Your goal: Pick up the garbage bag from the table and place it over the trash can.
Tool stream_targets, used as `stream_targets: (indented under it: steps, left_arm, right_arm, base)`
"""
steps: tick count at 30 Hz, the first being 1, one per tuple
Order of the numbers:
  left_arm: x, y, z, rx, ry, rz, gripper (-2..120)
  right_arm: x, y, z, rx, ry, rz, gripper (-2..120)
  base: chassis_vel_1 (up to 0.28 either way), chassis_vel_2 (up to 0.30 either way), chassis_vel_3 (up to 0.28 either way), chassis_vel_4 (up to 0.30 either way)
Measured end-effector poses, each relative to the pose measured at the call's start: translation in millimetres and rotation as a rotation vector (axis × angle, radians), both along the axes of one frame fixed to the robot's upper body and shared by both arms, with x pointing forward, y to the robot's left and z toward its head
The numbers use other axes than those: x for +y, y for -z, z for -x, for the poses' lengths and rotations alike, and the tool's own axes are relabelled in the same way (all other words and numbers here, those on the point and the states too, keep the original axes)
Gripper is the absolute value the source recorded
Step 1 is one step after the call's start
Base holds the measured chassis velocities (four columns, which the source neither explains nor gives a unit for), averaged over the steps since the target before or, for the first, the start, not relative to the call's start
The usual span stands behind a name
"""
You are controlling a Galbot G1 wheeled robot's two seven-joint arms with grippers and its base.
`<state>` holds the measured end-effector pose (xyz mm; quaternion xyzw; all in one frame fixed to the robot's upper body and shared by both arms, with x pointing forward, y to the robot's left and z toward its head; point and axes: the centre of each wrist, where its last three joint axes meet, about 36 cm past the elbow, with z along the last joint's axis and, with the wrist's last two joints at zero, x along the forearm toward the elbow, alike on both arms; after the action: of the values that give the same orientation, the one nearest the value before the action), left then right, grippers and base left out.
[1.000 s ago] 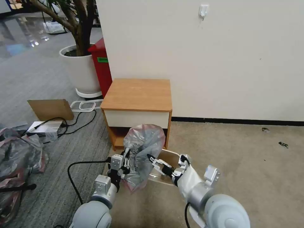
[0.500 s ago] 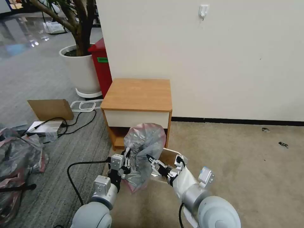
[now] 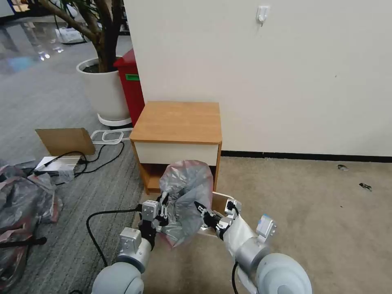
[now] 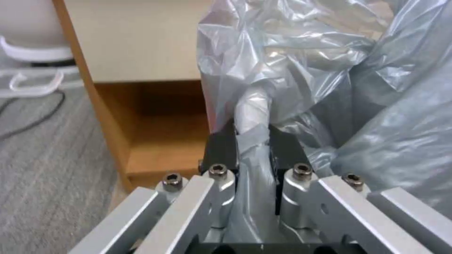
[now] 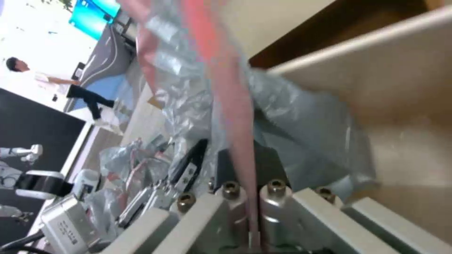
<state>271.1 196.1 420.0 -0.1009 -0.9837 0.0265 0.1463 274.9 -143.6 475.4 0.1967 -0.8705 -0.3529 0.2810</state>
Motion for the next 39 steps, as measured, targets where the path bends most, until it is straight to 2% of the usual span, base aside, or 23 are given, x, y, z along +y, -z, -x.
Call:
stream_targets:
  steps: [14, 39]
  left_arm:
    - [9, -9, -11, 0.122, -0.101, 0.200, 9]
    - [30, -16, -29, 0.106, -0.134, 0.220, 9]
  right_arm:
    - [-45, -16, -11, -0.052, 0.025, 0.099, 0]
    - [-79, -31, -11, -0.028, 0.041, 0.152, 0]
  base:
    - [0.000, 0.000, 0.000, 0.000]
    - [0.000, 0.000, 0.000, 0.000]
